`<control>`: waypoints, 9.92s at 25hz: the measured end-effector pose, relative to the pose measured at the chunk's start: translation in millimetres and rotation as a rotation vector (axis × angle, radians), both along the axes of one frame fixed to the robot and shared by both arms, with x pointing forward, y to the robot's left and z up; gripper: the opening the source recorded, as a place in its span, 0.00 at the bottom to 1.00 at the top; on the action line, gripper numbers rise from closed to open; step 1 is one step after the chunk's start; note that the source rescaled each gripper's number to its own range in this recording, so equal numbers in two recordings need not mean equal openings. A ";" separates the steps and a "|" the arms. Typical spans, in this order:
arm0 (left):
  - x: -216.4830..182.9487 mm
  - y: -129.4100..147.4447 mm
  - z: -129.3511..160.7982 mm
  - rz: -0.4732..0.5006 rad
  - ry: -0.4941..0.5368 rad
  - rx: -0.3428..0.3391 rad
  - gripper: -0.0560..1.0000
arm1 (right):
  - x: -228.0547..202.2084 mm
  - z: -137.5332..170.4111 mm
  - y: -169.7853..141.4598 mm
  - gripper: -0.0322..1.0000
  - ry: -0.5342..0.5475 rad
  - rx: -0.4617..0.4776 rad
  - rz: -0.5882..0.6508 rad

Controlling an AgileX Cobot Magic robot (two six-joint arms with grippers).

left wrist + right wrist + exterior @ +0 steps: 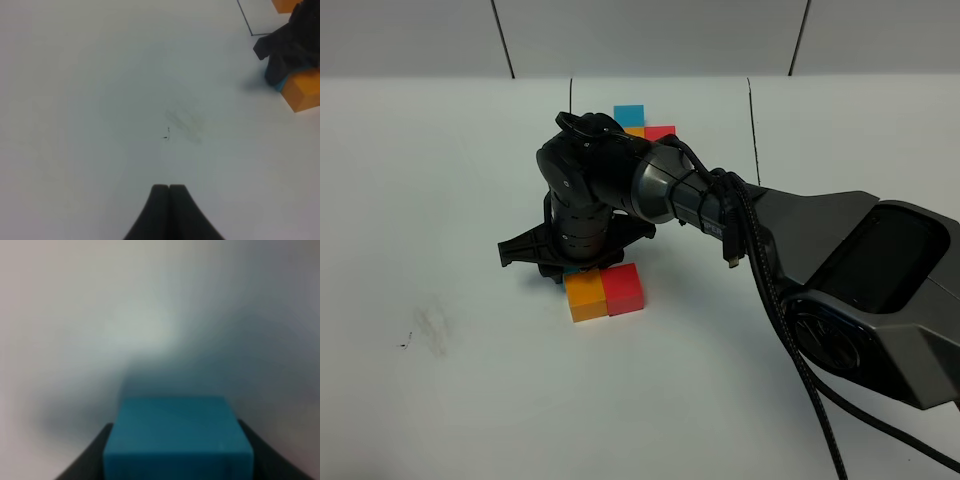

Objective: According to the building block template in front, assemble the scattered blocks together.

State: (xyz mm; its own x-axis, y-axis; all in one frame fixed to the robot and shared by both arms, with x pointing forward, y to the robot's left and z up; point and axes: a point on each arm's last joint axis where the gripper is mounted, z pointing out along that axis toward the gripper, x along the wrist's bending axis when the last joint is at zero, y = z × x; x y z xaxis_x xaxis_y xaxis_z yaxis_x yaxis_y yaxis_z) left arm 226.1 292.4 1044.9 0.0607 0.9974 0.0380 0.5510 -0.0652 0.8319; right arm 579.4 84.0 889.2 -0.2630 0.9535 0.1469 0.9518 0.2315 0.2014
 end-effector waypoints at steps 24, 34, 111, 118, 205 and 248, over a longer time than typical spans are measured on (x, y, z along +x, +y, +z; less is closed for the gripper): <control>0.0 0.0 0.0 0.000 0.000 0.000 0.05 | -0.6 0.1 0.9 0.45 0.007 0.011 -0.005; 0.0 0.0 0.0 0.000 0.000 0.000 0.05 | -0.5 0.1 0.9 0.45 0.007 0.011 -0.004; 0.0 0.0 0.0 -0.001 0.000 0.001 0.05 | 2.2 3.5 -4.7 0.76 -0.044 -0.107 0.167; 0.0 0.0 0.0 -0.001 0.000 0.001 0.05 | 2.5 16.7 -4.3 0.76 -0.055 -0.095 0.164; 0.0 0.0 0.1 -0.001 -0.001 0.002 0.05 | -4.8 219.2 -254.1 0.04 -0.197 -0.122 -0.301; 0.0 0.0 0.1 -0.001 -0.001 0.002 0.05 | -260.0 146.8 -395.0 0.04 -0.233 -0.220 -0.522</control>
State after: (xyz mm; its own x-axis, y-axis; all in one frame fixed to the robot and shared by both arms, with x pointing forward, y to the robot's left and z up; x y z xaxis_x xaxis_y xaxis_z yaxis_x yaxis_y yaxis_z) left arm 226.2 292.4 1045.0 0.0620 0.9973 0.0402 0.5500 -0.0678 0.8324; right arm 319.5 -310.9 1036.1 0.2456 0.9666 -0.0736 0.8873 -0.1936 0.4185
